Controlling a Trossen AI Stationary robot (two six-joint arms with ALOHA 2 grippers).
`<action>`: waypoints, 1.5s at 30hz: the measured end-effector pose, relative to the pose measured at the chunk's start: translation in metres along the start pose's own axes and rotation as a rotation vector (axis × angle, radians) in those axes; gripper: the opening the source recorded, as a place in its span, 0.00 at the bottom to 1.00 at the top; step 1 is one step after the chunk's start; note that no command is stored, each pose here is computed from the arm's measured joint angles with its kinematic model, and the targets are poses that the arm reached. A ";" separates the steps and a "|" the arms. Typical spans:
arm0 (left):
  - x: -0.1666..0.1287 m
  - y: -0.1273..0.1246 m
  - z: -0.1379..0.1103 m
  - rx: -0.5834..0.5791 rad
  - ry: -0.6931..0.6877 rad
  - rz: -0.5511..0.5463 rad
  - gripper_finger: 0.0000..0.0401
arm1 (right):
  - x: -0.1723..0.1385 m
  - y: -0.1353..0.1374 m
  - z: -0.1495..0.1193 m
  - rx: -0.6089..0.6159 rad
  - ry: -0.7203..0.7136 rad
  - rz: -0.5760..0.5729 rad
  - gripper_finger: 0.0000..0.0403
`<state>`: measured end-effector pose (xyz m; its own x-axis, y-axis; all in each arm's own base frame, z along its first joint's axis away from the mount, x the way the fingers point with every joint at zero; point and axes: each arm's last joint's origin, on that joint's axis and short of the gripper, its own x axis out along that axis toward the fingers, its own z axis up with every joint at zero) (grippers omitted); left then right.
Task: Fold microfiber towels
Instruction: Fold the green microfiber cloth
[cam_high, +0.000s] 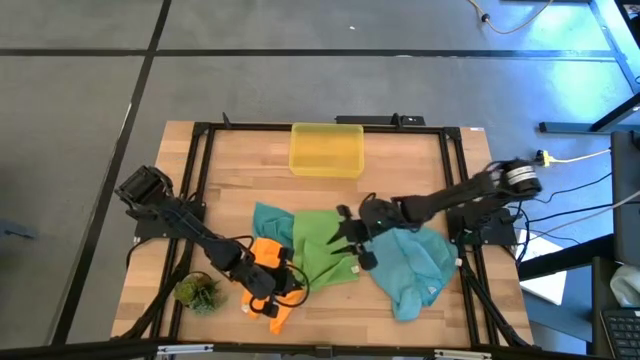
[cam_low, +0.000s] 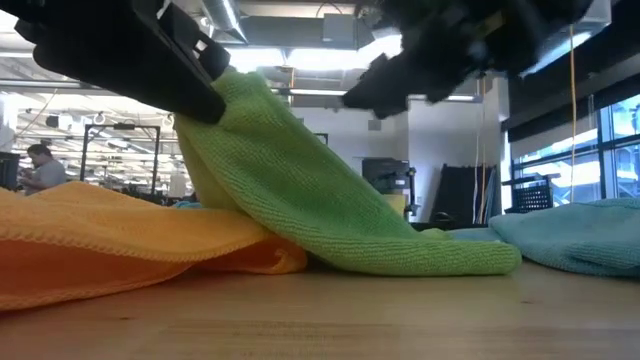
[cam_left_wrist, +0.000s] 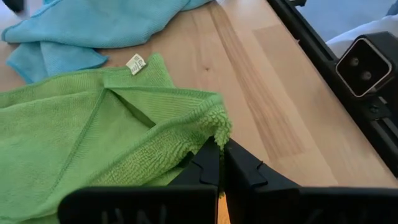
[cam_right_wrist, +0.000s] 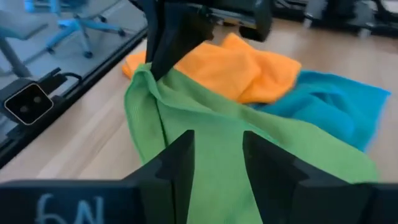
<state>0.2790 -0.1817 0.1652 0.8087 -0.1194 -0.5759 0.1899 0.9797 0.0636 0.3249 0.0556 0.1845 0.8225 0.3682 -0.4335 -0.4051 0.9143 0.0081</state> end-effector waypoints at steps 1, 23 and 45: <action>0.000 0.000 0.000 0.000 0.002 0.001 0.00 | 0.006 -0.004 -0.003 -0.009 -0.011 0.014 0.34; -0.001 -0.002 -0.001 -0.002 0.002 -0.005 0.00 | 0.076 -0.066 -0.002 -0.162 0.211 0.023 0.46; -0.001 -0.002 -0.001 -0.004 0.004 -0.002 0.00 | 0.089 -0.067 -0.023 -0.146 0.249 0.037 0.31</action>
<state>0.2777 -0.1831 0.1650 0.8063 -0.1211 -0.5790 0.1898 0.9800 0.0593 0.4163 0.0233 0.1245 0.6902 0.3317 -0.6431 -0.5013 0.8602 -0.0943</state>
